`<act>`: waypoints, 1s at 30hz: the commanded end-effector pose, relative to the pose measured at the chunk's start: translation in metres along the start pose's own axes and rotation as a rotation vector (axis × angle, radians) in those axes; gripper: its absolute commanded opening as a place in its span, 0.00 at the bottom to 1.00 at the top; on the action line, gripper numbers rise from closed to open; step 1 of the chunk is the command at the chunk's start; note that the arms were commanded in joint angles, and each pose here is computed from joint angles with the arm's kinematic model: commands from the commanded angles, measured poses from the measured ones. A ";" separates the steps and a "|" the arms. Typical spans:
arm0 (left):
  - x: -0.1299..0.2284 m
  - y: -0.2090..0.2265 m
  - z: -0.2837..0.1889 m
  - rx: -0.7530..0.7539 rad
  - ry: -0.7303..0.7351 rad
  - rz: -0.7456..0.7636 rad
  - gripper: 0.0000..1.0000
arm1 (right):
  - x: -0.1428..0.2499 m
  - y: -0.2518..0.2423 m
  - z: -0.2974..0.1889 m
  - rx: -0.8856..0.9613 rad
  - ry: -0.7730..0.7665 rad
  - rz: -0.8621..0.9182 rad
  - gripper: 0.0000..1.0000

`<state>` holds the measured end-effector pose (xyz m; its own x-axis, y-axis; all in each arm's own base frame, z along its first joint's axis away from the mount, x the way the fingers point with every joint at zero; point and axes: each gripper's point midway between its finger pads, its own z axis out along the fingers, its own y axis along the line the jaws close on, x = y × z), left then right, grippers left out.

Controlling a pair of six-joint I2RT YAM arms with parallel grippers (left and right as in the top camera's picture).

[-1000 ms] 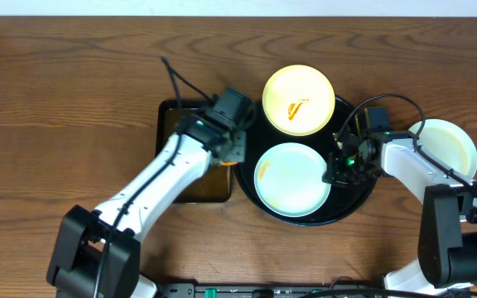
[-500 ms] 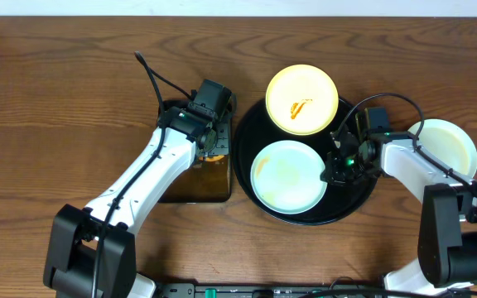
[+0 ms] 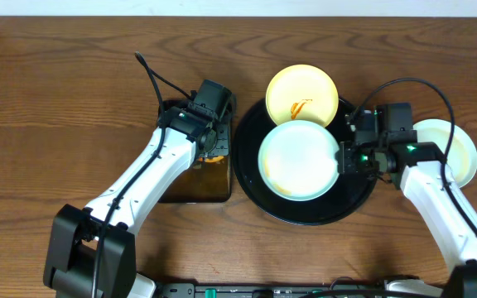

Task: Clean dirty plates on tray and stack at the side
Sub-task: 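Return the sponge to the water tray with the left gripper, then lift the green plate with the right gripper toward the right stack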

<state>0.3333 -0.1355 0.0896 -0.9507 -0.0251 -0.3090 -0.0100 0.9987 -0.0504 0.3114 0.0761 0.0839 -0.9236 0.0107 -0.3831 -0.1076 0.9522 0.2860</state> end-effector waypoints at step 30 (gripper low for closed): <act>-0.009 0.015 0.000 -0.057 -0.030 -0.014 0.09 | -0.047 0.001 -0.124 0.915 -0.444 -0.421 0.01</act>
<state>0.3382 -0.1256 0.0905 -0.9446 -0.0394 -0.3259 -0.0339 0.9992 -0.0224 0.3098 0.0468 0.1946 -0.6620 -0.4003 -0.6337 0.0421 0.8243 -0.5646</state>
